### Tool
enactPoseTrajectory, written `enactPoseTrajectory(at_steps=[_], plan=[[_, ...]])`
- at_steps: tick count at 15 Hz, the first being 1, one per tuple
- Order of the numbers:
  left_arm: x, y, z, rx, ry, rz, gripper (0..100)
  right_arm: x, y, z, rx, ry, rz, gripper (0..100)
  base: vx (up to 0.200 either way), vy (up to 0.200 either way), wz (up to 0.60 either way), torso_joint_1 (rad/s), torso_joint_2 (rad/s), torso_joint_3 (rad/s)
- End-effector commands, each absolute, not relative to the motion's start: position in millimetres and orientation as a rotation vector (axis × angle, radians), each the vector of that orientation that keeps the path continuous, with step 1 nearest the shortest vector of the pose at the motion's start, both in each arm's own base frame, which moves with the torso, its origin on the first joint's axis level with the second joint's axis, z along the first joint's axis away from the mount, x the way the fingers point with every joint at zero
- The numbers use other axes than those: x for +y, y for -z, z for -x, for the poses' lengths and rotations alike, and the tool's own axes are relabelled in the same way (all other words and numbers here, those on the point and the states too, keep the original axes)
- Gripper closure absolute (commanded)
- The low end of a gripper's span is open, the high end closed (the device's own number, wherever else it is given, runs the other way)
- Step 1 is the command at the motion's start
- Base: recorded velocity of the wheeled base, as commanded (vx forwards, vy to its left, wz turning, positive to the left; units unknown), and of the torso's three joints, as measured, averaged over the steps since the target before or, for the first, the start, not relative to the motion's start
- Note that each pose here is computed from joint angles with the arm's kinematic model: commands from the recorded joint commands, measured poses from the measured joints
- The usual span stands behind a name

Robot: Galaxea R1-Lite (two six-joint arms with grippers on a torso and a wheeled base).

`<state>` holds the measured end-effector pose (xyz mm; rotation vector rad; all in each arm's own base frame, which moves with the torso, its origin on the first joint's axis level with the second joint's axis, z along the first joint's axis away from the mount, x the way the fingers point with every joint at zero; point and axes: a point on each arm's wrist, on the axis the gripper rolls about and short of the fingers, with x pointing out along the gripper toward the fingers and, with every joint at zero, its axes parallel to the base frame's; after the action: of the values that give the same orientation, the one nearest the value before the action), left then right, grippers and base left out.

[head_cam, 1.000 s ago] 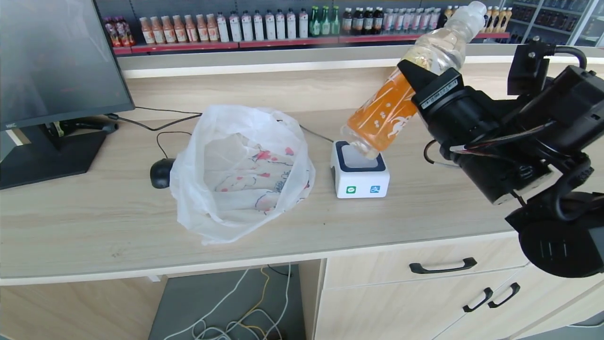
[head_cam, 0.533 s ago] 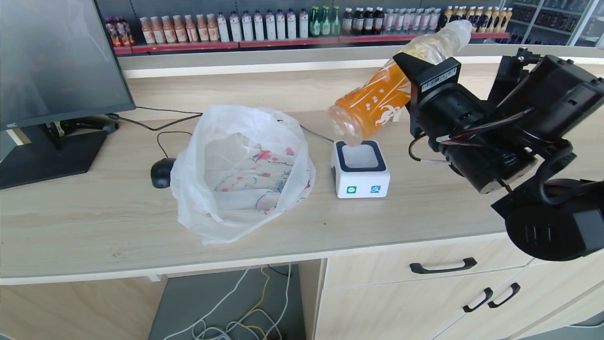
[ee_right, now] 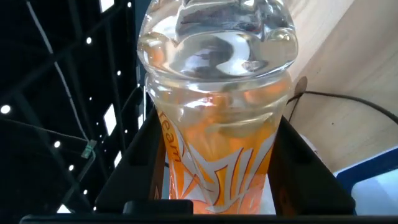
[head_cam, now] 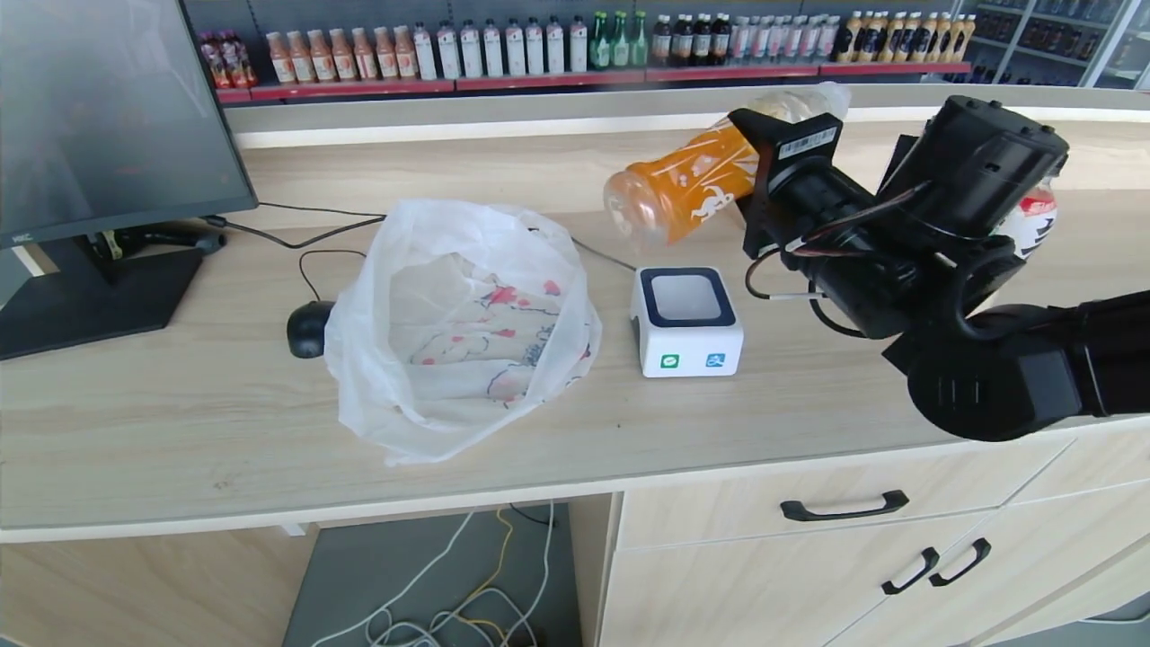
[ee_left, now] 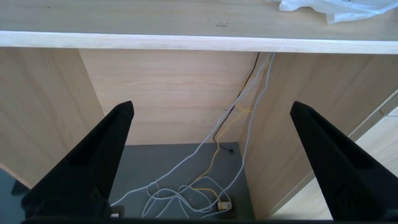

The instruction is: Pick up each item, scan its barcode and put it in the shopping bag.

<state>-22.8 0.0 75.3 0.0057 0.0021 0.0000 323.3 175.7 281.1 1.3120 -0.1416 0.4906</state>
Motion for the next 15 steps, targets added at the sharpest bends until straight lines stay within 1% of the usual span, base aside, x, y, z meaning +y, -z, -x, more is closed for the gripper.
enactPoseTrajectory(at_steps=[1,4,15], plan=[[0.0,-75.3,22.8,0.002,0.000,-0.006,0,165.8,-269.3,-338.3,-0.139,-0.439,-1.322,100,0.000,0.000,0.00,0.000,0.00,0.000],[0.0,-75.3,22.8,0.002,0.000,-0.006,0,154.6,-257.6,-342.9,-0.117,-0.397,-1.354,100,0.000,0.000,0.00,0.000,0.00,0.000],[0.0,-75.3,22.8,0.002,0.000,-0.006,0,149.9,-222.1,-335.2,-0.052,-0.352,-1.351,100,0.000,0.000,0.00,0.000,0.00,0.000]])
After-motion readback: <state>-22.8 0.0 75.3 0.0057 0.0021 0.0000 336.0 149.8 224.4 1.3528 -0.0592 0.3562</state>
